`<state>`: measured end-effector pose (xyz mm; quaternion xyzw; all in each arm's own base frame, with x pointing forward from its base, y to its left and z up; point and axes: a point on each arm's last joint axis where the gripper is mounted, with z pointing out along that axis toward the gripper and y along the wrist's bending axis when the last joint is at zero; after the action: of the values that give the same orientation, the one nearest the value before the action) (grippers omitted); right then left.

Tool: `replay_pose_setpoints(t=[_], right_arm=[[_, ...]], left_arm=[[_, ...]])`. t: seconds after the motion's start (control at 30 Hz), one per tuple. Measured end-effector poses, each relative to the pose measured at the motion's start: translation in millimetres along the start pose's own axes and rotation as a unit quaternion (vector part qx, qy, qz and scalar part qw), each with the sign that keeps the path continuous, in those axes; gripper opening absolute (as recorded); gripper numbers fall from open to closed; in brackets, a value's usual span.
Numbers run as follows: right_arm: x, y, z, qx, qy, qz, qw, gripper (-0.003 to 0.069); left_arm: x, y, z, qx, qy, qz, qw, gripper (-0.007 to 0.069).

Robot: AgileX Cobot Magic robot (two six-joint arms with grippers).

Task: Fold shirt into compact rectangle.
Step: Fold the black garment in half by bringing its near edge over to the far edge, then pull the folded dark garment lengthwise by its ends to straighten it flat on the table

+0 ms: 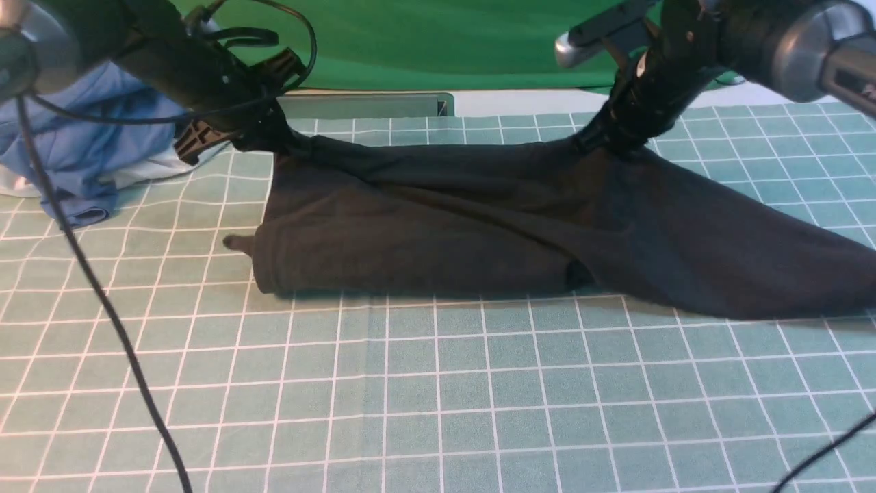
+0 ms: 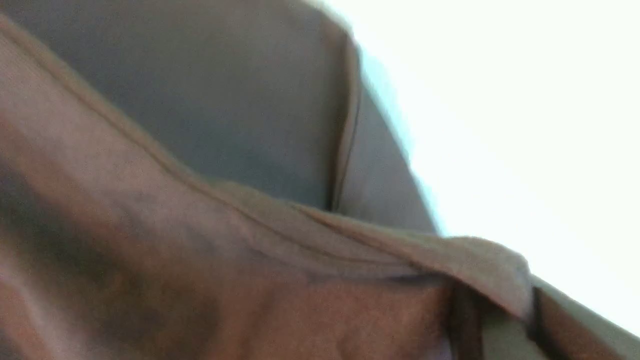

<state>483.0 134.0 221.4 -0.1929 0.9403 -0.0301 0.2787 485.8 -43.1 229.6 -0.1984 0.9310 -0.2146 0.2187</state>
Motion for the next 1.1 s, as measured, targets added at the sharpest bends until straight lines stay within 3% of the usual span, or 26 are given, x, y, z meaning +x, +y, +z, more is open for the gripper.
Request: replay_pose_setpoints(t=[0.3, 0.6, 0.73, 0.77, 0.83, 0.87, 0.93, 1.0, 1.1], right_arm=[[0, -12, 42, 0.007, -0.012, 0.018, 1.000, 0.0070], [2, -19, 50, 0.010, -0.022, 0.039, 0.999, 0.0080], [2, -19, 50, 0.010, -0.025, 0.039, 0.999, 0.0175], [1, -20, 50, 0.013, -0.026, 0.036, 0.999, 0.0260], [0, -23, 48, 0.022, -0.025, 0.029, 0.999, 0.0362], [0, -23, 47, 0.023, -0.023, 0.028, 0.999, 0.0382], [-5, -29, 37, 0.033, -0.021, 0.024, 0.999, 0.0465], [-13, -35, 20, 0.041, -0.019, 0.027, 0.999, 0.0482], [-27, -41, -11, 0.050, -0.030, 0.033, 0.998, 0.0406]], left_arm=[[-10, 19, 46, -0.042, -0.006, 0.029, 0.999, 0.0018], [-21, 17, 49, -0.028, -0.067, 0.034, 0.997, 0.0027], [-23, 17, 47, -0.028, -0.072, 0.037, 0.996, 0.0106], [-27, 14, 42, -0.026, -0.073, 0.039, 0.996, 0.0165], [-30, 9, 32, -0.025, -0.067, 0.042, 0.997, 0.0240], [-31, 8, 30, -0.024, -0.069, 0.043, 0.996, 0.0248], [-38, -2, 6, -0.019, -0.065, 0.050, 0.996, 0.0346], [-41, -15, -23, -0.016, -0.056, 0.061, 0.996, 0.0417], [-43, -27, -50, -0.012, -0.050, 0.072, 0.996, 0.0456]])
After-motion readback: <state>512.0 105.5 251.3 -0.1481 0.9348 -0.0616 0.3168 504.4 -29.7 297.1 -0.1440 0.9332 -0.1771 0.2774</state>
